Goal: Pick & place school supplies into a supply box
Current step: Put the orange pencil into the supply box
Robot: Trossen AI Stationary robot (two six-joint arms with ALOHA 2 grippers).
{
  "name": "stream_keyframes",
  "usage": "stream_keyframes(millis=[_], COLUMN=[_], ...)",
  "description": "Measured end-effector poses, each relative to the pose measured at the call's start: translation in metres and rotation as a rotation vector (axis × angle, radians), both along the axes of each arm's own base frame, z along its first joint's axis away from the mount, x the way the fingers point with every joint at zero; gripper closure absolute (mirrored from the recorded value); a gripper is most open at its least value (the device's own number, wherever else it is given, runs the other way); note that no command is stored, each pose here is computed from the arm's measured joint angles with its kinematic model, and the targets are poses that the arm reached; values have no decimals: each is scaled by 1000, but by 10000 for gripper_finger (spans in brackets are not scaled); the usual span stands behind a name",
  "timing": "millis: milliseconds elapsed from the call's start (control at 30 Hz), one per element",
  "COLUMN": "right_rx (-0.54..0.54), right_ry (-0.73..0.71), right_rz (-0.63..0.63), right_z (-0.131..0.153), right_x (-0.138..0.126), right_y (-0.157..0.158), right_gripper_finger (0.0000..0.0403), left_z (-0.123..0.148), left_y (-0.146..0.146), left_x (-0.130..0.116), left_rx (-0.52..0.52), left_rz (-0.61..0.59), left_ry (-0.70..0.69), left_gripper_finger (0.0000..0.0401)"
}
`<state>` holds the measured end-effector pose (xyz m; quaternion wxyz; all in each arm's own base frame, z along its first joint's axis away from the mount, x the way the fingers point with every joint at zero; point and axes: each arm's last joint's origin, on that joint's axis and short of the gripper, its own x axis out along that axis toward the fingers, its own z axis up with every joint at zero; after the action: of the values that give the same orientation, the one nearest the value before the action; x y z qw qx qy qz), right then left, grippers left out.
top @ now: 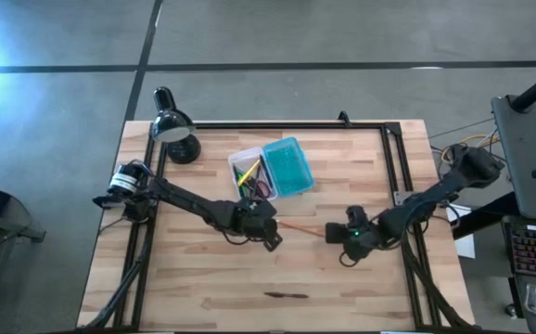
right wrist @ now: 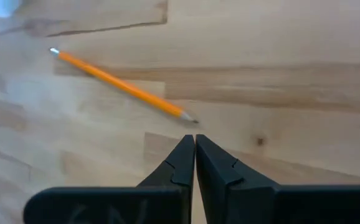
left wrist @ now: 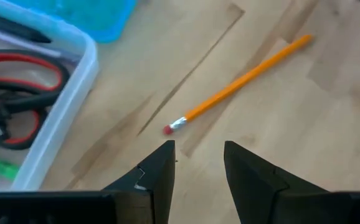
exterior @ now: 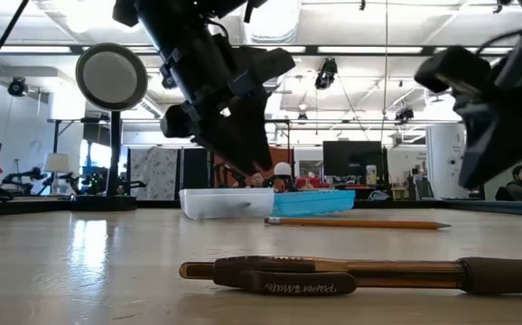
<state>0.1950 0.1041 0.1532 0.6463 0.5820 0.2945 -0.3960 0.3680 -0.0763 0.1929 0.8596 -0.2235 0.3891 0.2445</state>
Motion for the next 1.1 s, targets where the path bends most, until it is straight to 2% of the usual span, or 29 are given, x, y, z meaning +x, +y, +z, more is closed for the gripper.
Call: stream_keyframes(millis=[200,467,733,833,1033,1100], right_rx=[60,83,74,76,66,61], right_ry=[-131,-127,-128,-133,-149,-164], right_rz=[-31,-74,-72,-74,-39,-19], right_z=[-16,-29,-31,-31,-29,-28], right_x=[5,-2,0,1,3,4], right_y=[-1,-5,-7,-7,-6,-5], right_gripper_finger=[394,394,394,394,394,394], left_z=[2,11,13,13,13,13], left_y=[4,18,40,47,53,52], left_x=[5,20,25,26,26,26], left_rx=[-57,-172,-156,-135,-132,-123], left_rz=[-51,-187,-303,-307,-363,-397], left_ry=[-22,-138,-163,-160,-157,-155], left_gripper_finger=[279,279,282,303,388,396])
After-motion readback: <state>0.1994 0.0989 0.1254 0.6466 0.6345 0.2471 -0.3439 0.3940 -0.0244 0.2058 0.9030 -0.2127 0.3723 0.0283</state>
